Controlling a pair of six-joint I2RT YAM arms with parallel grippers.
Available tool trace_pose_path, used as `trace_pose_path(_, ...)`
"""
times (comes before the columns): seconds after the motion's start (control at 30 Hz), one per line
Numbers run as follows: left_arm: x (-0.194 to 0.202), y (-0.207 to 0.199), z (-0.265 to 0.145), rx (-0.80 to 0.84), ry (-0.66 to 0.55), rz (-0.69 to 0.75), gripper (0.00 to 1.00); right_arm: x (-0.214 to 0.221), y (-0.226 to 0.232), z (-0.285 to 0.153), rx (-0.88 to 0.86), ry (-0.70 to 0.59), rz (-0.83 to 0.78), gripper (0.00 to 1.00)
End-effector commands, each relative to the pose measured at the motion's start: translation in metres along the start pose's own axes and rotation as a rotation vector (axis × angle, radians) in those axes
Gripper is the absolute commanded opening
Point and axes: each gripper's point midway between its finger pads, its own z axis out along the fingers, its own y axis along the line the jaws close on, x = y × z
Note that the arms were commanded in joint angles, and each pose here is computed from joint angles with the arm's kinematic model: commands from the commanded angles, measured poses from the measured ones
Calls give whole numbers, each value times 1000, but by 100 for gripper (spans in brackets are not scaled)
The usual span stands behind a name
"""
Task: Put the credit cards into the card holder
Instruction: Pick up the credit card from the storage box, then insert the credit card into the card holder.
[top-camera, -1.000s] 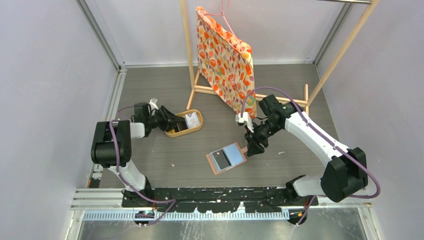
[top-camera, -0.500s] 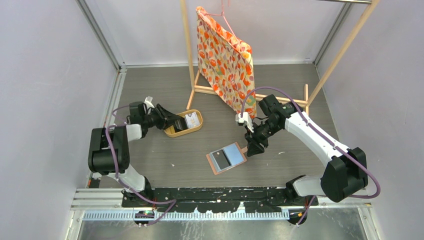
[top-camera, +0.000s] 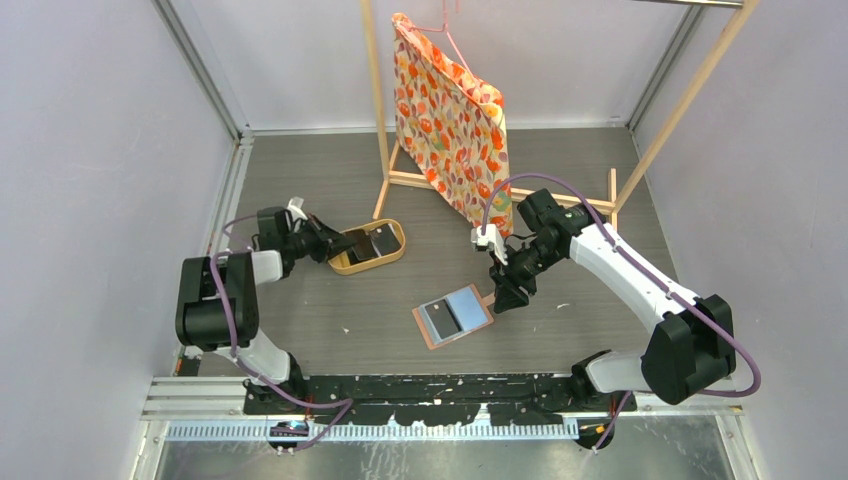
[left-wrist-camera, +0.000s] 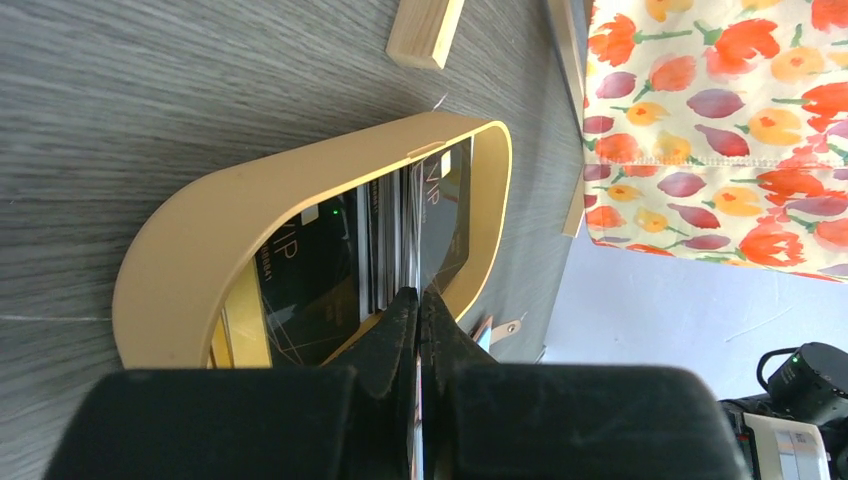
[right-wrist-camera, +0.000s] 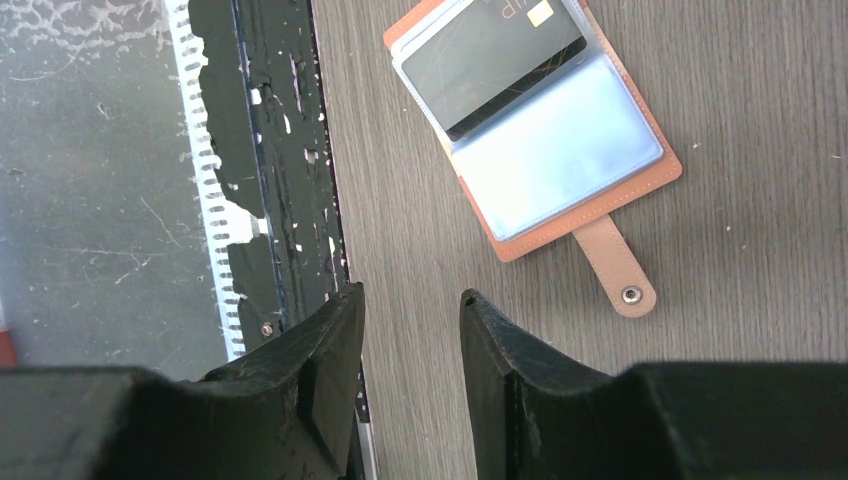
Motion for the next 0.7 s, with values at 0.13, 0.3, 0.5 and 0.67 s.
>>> trace_pose_path(0.13,-4,-7,-18,-19,-47,62,0,-9,6,-5,-4,-29,-38,45)
trace_pose_path(0.3,-2,-23,-30,8,-67,124,0,-10,6,-5,-6,-31,-40,45)
trace_pose_path(0.5,20,-87,-42,270,-41,294,0,-15,11,-5,-28,-53,-40,45)
trace_pose_path(0.67,78,-136,-41,415,59,518,1,-28,24,-7,-80,-120,-38,46)
